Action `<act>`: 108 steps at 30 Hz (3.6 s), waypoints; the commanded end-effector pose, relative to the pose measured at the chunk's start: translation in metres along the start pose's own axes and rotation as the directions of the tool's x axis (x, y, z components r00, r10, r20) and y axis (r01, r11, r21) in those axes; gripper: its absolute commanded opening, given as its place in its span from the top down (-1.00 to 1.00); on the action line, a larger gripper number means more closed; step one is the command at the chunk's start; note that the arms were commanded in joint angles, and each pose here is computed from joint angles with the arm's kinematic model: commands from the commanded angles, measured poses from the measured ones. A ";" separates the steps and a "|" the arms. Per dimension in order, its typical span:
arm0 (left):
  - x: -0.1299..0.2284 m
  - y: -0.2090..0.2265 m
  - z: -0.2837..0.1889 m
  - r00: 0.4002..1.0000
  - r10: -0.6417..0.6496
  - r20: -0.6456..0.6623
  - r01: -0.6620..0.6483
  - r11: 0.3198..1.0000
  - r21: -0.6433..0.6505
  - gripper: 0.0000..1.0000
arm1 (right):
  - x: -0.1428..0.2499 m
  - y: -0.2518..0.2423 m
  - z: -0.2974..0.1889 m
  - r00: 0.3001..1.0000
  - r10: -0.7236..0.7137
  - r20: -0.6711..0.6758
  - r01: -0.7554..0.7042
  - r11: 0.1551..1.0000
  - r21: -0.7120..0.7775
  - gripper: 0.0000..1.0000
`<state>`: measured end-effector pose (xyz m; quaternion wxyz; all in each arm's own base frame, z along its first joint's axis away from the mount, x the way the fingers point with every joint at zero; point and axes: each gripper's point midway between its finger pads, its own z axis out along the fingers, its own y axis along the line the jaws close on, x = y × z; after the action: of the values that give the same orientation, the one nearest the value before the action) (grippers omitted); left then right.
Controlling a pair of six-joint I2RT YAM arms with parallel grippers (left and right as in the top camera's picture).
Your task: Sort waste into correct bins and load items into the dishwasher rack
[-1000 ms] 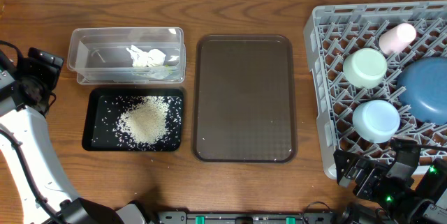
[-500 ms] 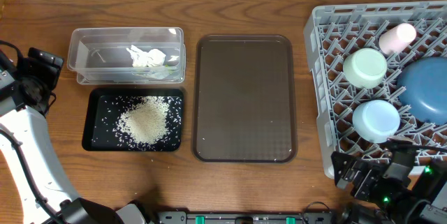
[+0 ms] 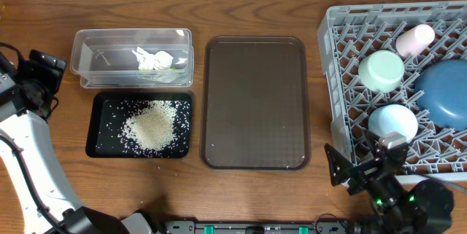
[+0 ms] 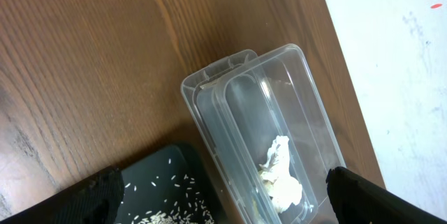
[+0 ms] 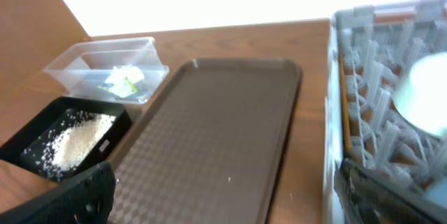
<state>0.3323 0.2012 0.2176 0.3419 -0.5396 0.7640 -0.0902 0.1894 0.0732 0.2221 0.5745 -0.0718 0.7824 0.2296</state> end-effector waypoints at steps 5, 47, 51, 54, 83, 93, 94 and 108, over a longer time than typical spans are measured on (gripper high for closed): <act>-0.001 0.003 0.001 1.000 -0.004 0.005 0.004 1.000 -0.015 -0.89 | 0.004 -0.007 0.019 0.982 -0.083 0.168 0.091 0.995 -0.041 -0.99; -0.001 0.003 0.001 1.000 -0.004 0.005 0.004 1.000 -0.015 -0.90 | 0.033 -0.097 0.036 0.963 -0.177 0.201 0.085 0.914 0.396 -0.98; -0.001 0.004 0.001 1.000 -0.004 0.005 0.004 1.000 -0.015 -0.89 | 0.033 -0.097 0.036 0.963 -0.177 0.201 0.085 0.914 0.396 -0.98; -0.001 0.003 0.001 1.000 -0.004 0.005 0.004 1.000 -0.015 -0.89 | 0.033 -0.097 0.036 0.963 -0.177 0.201 0.085 0.914 0.396 -0.98; 0.014 -0.012 -0.064 0.989 0.129 0.069 -0.133 0.990 0.050 -0.89 | 0.033 -0.097 0.036 0.964 -0.177 0.200 0.085 0.914 0.396 -0.98; 0.099 0.005 -0.115 0.905 0.422 -0.057 -0.424 0.905 -0.037 -0.90 | 0.033 -0.097 0.036 0.964 -0.177 0.200 0.085 0.914 0.396 -0.98; 0.111 0.000 -0.116 0.884 0.464 -0.067 -0.465 0.885 -0.006 -0.89 | 0.033 -0.097 0.036 0.964 -0.177 0.200 0.085 0.914 0.396 -0.98; 0.228 -0.007 -0.113 0.622 0.767 0.159 -0.759 0.540 0.364 -0.89 | 0.033 -0.097 0.036 0.964 -0.177 0.200 0.085 0.914 0.396 -0.99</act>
<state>0.2361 -0.0327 0.2172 0.4299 -0.0896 0.8924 -0.1035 0.2464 0.0077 0.1569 0.6786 0.0222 0.7329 0.0439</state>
